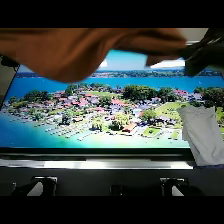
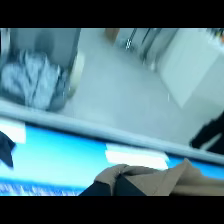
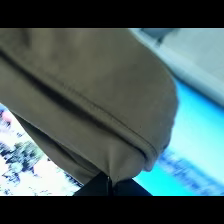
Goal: Fold the shirts.
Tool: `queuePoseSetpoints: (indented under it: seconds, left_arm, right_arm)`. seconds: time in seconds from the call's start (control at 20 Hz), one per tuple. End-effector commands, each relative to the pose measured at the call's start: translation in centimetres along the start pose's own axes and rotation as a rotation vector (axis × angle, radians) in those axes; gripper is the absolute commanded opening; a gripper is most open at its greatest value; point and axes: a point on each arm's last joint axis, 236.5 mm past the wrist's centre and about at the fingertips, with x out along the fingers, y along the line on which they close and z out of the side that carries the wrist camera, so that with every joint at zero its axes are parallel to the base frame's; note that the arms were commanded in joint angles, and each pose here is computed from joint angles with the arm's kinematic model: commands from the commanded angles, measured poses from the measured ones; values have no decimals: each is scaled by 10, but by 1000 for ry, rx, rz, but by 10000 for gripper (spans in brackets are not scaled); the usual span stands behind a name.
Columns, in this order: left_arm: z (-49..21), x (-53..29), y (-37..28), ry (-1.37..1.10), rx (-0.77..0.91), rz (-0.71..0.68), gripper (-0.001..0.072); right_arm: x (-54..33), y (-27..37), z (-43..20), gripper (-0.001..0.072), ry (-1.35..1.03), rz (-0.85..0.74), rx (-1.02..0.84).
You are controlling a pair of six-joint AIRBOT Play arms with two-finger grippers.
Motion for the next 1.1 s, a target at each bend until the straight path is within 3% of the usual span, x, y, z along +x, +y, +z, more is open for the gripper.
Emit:
queuePoseSetpoints:
  seconds: [0.0, 0.25, 0.4, 0.55, 0.75, 1.05]
  left_arm:
    - [50, -59, -18, -116, 71, 47, 23]
    - [-13, -60, 9, 140, 90, 143, 23]
    - [-97, -48, 38, 412, 32, 159, 22]
    - [-192, -38, 70, 613, -73, 173, 22]
    - [-291, -8, 108, 764, -213, 167, 23]
    - [-380, 90, 156, 881, -337, 194, 23]
  right_arm:
    - [-85, -3, 42, 41, -68, -144, -115]
    - [-100, 31, -47, 41, 302, -14, -33]
    - [-86, 86, -123, 40, 508, 225, 100]
    - [-63, 131, -213, 40, 632, 333, 244]
    - [1, 167, -278, 40, 574, 417, 423]
    - [134, 186, -342, 43, 661, 448, 434]
